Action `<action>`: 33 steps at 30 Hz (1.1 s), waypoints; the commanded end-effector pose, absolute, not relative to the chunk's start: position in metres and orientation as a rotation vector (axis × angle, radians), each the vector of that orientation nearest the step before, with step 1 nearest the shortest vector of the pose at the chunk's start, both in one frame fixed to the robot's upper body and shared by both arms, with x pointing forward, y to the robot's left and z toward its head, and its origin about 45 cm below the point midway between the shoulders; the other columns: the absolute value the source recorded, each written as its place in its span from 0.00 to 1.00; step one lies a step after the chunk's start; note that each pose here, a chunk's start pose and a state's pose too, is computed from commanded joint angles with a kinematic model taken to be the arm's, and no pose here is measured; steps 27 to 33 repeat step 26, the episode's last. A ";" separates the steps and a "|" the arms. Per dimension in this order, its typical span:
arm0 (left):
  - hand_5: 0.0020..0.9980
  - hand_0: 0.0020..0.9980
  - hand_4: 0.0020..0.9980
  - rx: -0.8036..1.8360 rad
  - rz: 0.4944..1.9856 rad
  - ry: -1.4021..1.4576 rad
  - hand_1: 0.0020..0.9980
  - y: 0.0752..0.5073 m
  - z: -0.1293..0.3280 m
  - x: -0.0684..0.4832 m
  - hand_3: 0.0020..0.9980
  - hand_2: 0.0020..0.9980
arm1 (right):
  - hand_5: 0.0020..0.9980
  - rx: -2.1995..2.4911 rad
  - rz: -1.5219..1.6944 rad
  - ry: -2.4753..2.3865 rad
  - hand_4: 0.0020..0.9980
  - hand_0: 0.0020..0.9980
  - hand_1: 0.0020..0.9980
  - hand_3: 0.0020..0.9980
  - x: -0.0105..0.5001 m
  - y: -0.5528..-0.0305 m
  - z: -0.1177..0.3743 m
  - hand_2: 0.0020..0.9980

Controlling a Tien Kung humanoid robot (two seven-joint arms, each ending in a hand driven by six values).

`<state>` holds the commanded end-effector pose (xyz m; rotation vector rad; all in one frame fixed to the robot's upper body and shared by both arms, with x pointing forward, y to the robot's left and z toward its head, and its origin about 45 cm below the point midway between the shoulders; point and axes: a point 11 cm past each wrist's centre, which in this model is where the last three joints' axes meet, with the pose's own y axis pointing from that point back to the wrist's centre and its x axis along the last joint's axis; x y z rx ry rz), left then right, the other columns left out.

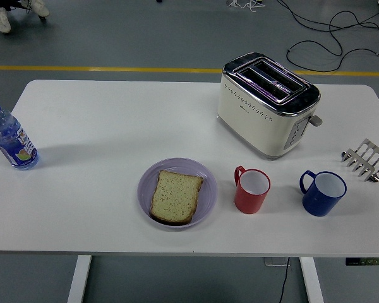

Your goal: Pick up the cup,pour liquid into bread,place the cup on the desk

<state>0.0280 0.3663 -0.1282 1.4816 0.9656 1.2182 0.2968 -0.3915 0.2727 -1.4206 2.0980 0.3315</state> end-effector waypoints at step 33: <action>0.93 0.66 0.37 1.479 1.223 0.979 0.70 0.367 -0.129 0.022 0.62 0.72 | 0.10 -1.342 0.649 1.913 0.58 0.68 0.64 0.63 0.303 -0.399 0.251 0.69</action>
